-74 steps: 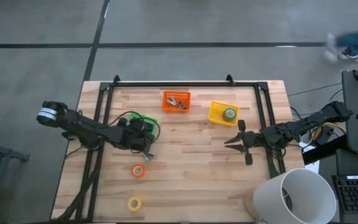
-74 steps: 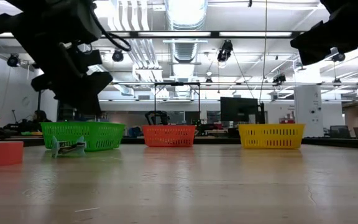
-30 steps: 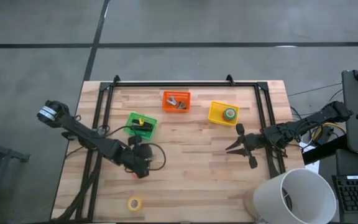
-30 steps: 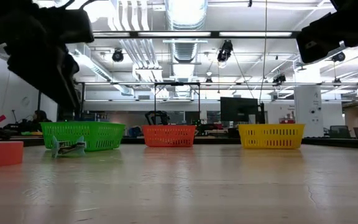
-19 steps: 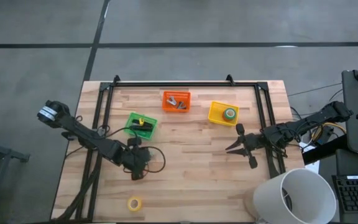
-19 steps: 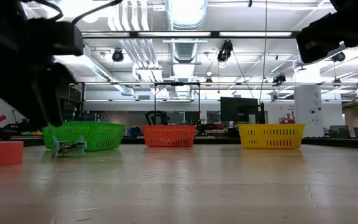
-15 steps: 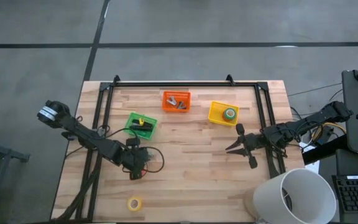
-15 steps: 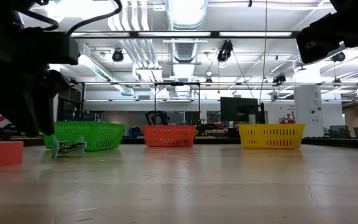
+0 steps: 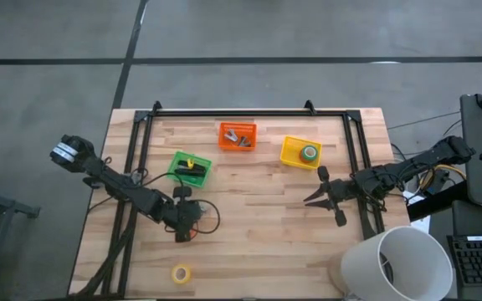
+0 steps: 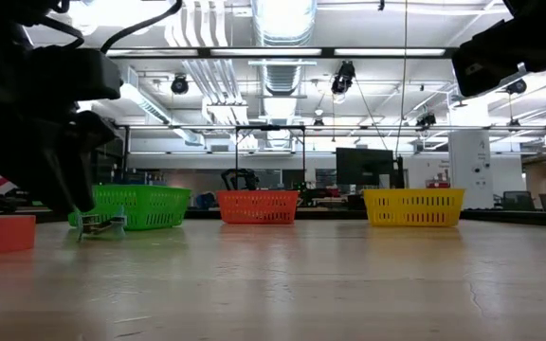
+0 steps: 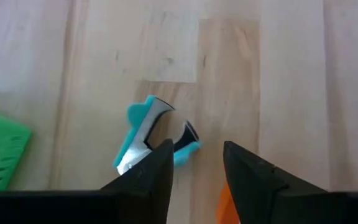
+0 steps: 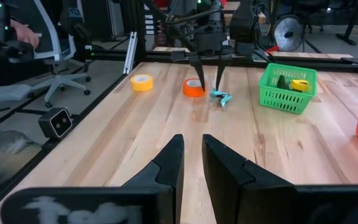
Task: Pick and place Stapler, Stapler remover, tape
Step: Put the light blue staple remover into the orange basket
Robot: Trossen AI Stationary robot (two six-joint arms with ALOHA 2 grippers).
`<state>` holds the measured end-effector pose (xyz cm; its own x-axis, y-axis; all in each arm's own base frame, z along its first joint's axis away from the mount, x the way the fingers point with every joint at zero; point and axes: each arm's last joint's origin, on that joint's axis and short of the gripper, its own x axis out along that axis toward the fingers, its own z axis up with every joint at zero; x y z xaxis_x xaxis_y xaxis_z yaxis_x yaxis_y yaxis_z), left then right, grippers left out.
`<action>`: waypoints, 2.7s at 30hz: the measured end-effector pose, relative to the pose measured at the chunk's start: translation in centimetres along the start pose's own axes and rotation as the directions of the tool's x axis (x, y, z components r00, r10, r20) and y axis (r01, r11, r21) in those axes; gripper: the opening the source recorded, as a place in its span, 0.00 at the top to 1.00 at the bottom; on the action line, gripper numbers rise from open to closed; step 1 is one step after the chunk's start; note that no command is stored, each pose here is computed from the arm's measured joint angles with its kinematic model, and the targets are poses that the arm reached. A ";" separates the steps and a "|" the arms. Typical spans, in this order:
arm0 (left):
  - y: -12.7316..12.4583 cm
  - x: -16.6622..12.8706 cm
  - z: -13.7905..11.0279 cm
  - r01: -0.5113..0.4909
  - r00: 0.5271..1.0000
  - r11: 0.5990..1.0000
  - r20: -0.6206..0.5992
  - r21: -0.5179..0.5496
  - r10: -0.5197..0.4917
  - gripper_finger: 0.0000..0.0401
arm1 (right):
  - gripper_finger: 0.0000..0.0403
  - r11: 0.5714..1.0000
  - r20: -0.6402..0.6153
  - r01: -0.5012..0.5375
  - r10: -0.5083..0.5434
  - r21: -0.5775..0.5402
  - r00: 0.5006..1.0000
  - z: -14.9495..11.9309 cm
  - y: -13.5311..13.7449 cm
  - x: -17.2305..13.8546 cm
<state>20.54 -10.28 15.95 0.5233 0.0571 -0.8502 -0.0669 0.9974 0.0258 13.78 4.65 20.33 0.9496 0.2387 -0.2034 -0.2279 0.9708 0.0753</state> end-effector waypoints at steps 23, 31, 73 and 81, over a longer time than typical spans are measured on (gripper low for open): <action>0.2 0.0 -0.2 -0.019 1.000 0.981 -0.008 0.195 0.021 0.85 | 0.87 1.000 0.000 0.000 0.000 0.000 1.000 0.0 0.0 0.0; 0.5 0.6 -1.1 -0.040 0.999 0.978 -0.008 0.206 0.043 0.88 | 0.87 1.000 0.000 0.001 -0.001 0.000 1.000 0.0 0.0 0.0; 14.0 -1.1 9.7 -0.362 0.586 0.779 0.526 -0.511 0.617 0.98 | 0.87 1.000 -0.003 0.011 -0.011 -0.012 1.000 0.0 0.0 0.0; 19.1 -1.1 9.5 -0.202 0.577 0.757 0.550 -0.621 0.604 0.99 | 0.87 0.999 -0.005 0.011 -0.011 -0.030 1.000 -0.1 0.0 0.0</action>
<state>26.75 9.10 22.40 0.7283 0.6596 -0.1859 -0.6839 0.7169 -0.1355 13.78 4.61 20.28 0.9510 0.2279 -0.2091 -0.2237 0.9737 0.0441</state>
